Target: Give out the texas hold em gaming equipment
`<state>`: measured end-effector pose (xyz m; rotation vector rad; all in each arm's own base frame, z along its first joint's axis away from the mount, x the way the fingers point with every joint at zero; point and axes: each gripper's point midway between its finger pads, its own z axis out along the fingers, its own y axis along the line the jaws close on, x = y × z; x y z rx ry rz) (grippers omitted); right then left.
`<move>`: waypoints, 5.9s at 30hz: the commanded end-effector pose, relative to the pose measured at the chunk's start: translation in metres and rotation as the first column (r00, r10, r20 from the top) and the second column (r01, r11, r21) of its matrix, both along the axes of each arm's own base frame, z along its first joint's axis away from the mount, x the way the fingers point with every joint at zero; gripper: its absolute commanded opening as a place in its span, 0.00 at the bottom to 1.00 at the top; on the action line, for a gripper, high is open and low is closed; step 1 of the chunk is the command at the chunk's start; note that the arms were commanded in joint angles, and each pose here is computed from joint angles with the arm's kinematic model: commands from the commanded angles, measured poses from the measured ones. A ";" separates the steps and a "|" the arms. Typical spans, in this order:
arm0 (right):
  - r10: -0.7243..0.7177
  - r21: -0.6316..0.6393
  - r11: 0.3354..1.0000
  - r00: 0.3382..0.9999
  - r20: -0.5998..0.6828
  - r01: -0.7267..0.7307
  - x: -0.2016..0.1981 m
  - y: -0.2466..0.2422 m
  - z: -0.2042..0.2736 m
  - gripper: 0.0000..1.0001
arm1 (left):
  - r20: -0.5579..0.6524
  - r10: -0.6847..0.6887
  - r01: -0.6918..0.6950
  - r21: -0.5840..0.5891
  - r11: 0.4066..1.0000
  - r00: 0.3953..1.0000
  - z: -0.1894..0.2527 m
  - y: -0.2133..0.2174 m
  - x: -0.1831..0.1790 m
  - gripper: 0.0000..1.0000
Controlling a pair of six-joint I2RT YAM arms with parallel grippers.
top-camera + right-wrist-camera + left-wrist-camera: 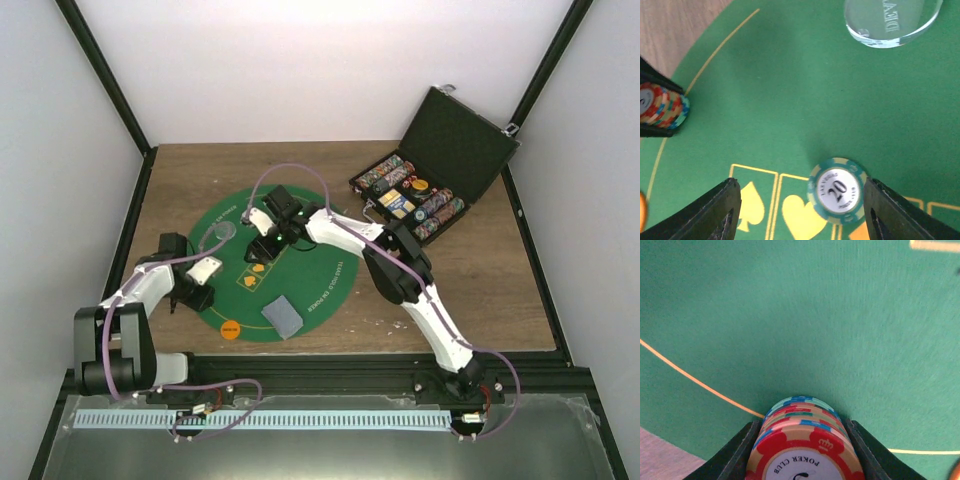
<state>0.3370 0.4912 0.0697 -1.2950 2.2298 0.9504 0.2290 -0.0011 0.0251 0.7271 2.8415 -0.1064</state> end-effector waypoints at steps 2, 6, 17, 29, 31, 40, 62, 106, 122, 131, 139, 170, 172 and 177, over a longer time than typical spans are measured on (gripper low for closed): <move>0.025 0.014 1.000 0.991 0.131 -0.027 0.024 0.010 0.005 0.67 | 0.059 -0.028 0.025 0.055 0.998 0.998 -0.012 0.008 0.001 0.00; 0.082 -0.048 0.996 0.980 0.179 -0.075 0.015 0.016 -0.018 0.66 | 0.080 -0.016 0.013 0.032 0.999 0.997 -0.014 0.004 0.007 0.00; 0.162 -0.217 0.969 0.963 0.214 -0.115 -0.003 0.001 -0.070 0.63 | 0.112 -0.062 0.059 0.032 0.998 0.992 -0.018 0.002 0.007 0.00; 0.137 -0.304 0.950 0.970 0.199 -0.071 -0.013 -0.030 -0.077 0.50 | 0.144 -0.070 0.060 0.078 0.995 0.987 -0.024 0.008 0.005 0.08; 0.131 -0.316 0.947 0.969 0.209 -0.060 -0.012 -0.034 -0.077 0.47 | 0.154 -0.069 0.055 0.089 0.994 0.986 -0.026 0.010 0.006 0.10; 0.124 -0.311 0.948 0.976 0.180 -0.063 -0.023 -0.042 -0.072 0.39 | 0.154 -0.057 0.044 0.086 0.995 0.986 -0.029 0.009 0.003 0.21; 0.115 -0.220 0.973 0.972 0.204 -0.070 -0.004 -0.006 -0.062 0.55 | 0.129 -0.050 0.042 0.058 0.997 0.990 -0.025 0.006 0.002 0.47; -0.229 -0.568 0.777 0.963 0.145 0.271 -0.039 -0.221 -0.124 0.27 | 0.026 -0.035 0.034 0.053 0.998 0.999 -0.032 0.008 0.001 0.48; -0.453 -0.543 0.702 0.877 0.160 0.461 -0.026 -0.290 -0.099 0.28 | -0.031 -0.037 0.039 0.059 0.998 0.999 -0.038 0.009 -0.007 0.49; -0.449 -0.453 0.752 0.876 0.179 0.478 -0.004 -0.267 -0.061 0.33 | -0.025 -0.039 0.039 0.028 0.999 0.999 -0.032 0.004 -0.001 0.57; -0.431 -0.361 0.808 0.885 0.176 0.465 0.010 -0.245 -0.031 0.39 | -0.034 -0.004 0.004 -0.004 1.000 0.999 -0.021 0.001 0.006 0.68; -0.442 -0.155 0.853 0.848 0.294 0.499 0.046 -0.244 0.087 0.49 | 0.023 0.086 -0.085 -0.059 0.995 0.996 0.061 -0.002 0.029 0.84; -0.439 -0.155 0.856 0.851 0.288 0.494 0.044 -0.243 0.085 0.49 | 0.013 0.077 -0.077 -0.039 0.996 0.997 0.068 0.001 0.017 0.88; -0.426 -0.144 0.867 0.859 0.283 0.478 0.037 -0.244 0.082 0.49 | -0.122 0.096 -0.099 -0.018 0.995 0.988 0.062 0.009 -0.026 0.89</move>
